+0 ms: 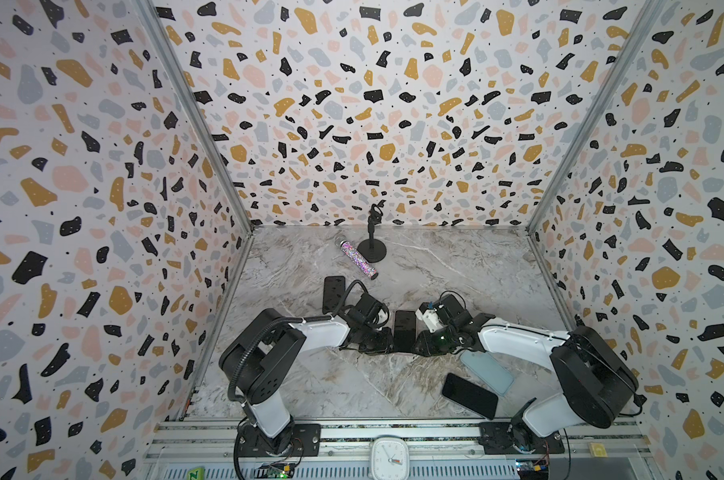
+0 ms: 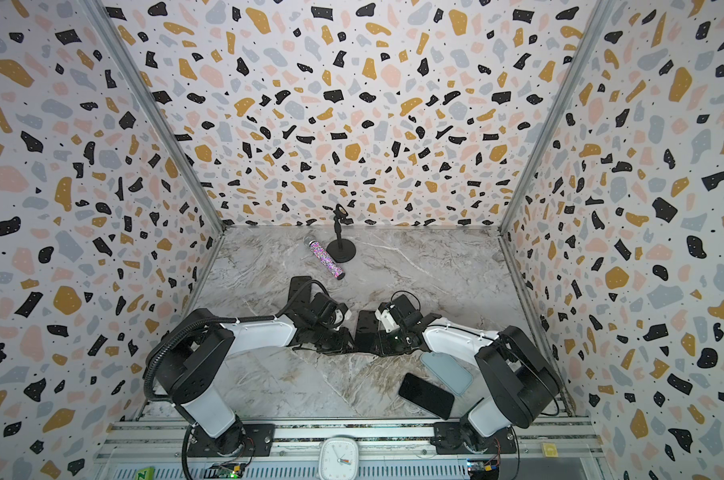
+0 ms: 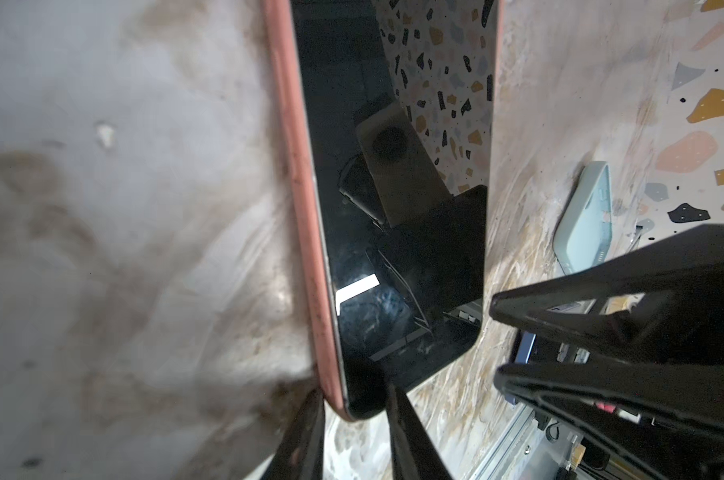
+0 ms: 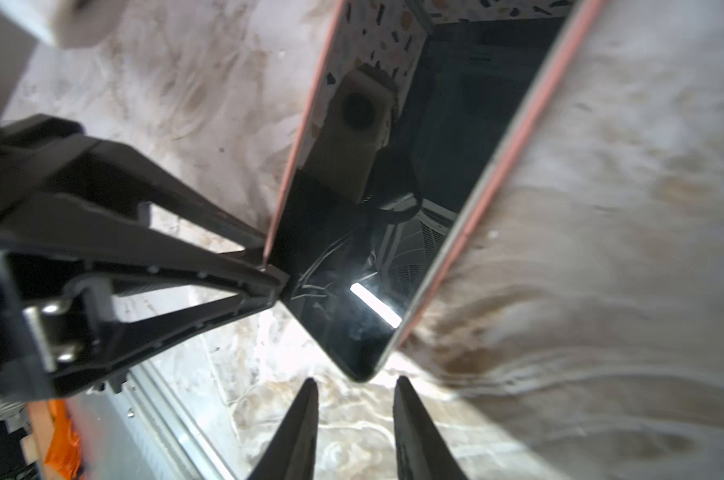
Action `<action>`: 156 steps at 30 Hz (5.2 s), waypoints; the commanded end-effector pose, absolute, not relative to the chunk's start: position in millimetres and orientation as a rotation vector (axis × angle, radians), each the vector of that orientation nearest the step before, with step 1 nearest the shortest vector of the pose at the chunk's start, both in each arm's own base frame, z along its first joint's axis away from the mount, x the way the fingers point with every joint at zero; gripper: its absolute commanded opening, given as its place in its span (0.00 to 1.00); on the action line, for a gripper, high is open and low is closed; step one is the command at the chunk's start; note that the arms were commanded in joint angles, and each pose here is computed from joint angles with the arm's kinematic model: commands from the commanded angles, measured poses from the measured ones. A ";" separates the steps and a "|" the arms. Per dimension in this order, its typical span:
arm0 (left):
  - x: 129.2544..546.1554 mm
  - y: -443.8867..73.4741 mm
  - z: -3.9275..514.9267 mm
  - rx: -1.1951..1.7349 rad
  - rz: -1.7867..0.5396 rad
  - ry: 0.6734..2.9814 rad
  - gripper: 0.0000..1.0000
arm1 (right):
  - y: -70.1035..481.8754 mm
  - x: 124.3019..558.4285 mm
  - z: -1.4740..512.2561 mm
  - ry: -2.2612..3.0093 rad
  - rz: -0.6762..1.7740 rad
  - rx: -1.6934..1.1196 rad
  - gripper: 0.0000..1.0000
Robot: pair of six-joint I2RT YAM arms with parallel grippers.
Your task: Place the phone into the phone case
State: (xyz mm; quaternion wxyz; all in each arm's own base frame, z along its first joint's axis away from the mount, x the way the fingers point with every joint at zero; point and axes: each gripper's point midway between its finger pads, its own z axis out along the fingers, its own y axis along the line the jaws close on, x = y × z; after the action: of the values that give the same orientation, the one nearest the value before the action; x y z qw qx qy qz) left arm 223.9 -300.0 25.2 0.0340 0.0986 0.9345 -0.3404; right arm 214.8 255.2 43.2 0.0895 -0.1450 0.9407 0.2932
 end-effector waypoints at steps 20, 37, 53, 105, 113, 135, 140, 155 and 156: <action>218.0 -303.8 21.1 0.295 -1.080 2.882 0.27 | 269.4 222.0 45.5 2.804 0.883 -0.399 0.20; 211.0 -317.5 24.1 0.298 -1.135 2.861 0.27 | 299.0 191.8 30.0 2.855 1.007 -0.482 0.13; 211.4 -303.5 31.3 0.336 -0.999 2.879 0.25 | 278.6 214.9 55.3 2.797 0.865 -0.436 0.21; 221.6 -308.5 15.9 0.334 -0.953 2.913 0.19 | 279.7 211.3 20.1 2.861 0.906 -0.402 0.23; 222.5 -309.2 17.5 0.331 -0.959 2.909 0.14 | 279.3 211.3 20.4 2.859 0.909 -0.398 0.11; 261.6 -284.9 65.6 0.322 -0.557 2.836 0.61 | 253.8 256.2 98.8 2.577 0.846 -0.295 0.42; 280.5 -301.2 78.8 0.360 -0.434 2.791 0.77 | 220.0 274.6 116.6 2.498 0.818 -0.238 0.50; 293.5 -337.1 53.2 0.434 -0.149 2.821 0.94 | 165.0 275.6 96.9 2.495 0.706 -0.080 0.91; 293.0 -337.2 49.6 0.429 -0.146 2.828 0.94 | 162.5 275.7 96.3 2.487 0.709 -0.065 0.94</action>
State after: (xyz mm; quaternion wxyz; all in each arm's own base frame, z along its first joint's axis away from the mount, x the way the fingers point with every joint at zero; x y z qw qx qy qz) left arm 293.7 -343.1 50.2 0.1417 0.1564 0.9747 -0.0734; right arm 274.2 171.9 92.6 0.2581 -0.0381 0.9268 0.2701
